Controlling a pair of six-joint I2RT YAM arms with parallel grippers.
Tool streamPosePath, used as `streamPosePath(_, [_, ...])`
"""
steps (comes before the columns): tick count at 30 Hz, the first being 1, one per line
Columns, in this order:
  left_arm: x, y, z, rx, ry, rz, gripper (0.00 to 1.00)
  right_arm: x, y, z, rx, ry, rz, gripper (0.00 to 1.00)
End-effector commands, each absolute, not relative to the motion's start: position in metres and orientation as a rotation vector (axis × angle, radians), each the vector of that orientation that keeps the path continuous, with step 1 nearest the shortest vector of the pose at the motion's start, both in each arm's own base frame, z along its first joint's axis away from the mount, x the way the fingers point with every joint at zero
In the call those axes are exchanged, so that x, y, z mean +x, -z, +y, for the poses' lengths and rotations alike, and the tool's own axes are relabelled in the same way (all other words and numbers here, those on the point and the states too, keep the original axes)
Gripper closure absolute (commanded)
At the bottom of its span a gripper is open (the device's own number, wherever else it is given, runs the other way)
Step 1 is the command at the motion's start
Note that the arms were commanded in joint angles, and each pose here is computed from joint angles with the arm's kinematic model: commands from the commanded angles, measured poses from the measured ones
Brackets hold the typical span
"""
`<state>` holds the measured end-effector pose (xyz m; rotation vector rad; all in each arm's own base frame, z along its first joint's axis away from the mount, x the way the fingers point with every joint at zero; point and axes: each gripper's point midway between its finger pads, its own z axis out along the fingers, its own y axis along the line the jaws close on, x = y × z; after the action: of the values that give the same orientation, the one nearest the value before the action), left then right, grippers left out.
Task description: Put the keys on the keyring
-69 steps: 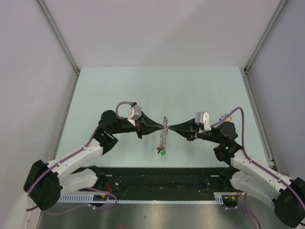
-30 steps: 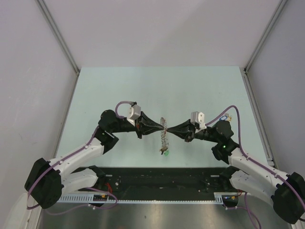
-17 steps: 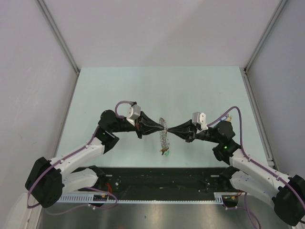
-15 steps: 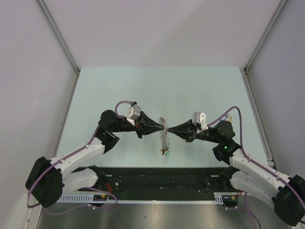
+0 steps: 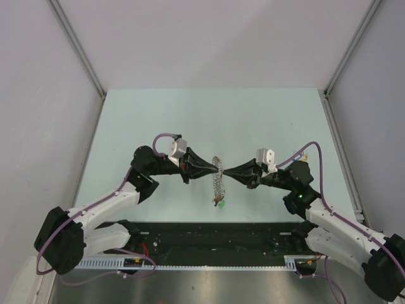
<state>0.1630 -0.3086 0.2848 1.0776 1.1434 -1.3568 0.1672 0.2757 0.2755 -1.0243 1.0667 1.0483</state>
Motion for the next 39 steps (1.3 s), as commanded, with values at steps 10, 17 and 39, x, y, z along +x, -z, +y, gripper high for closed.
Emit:
streamPosePath(10, [0.156, -0.290, -0.314, 1.114, 1.376, 1.099, 1.00, 0.167, -0.316, 0.272, -0.960, -1.039, 0.970, 1.00])
streamPosePath(17, [0.157, -0.283, -0.318, 1.122, 1.369, 1.141, 1.00, 0.167, -0.322, 0.273, -0.949, -1.041, 0.957, 1.00])
streamPosePath(39, [0.165, -0.263, -0.326, 1.133, 1.323, 1.267, 1.00, 0.164, -0.350, 0.258, -0.917, -0.992, 0.893, 1.00])
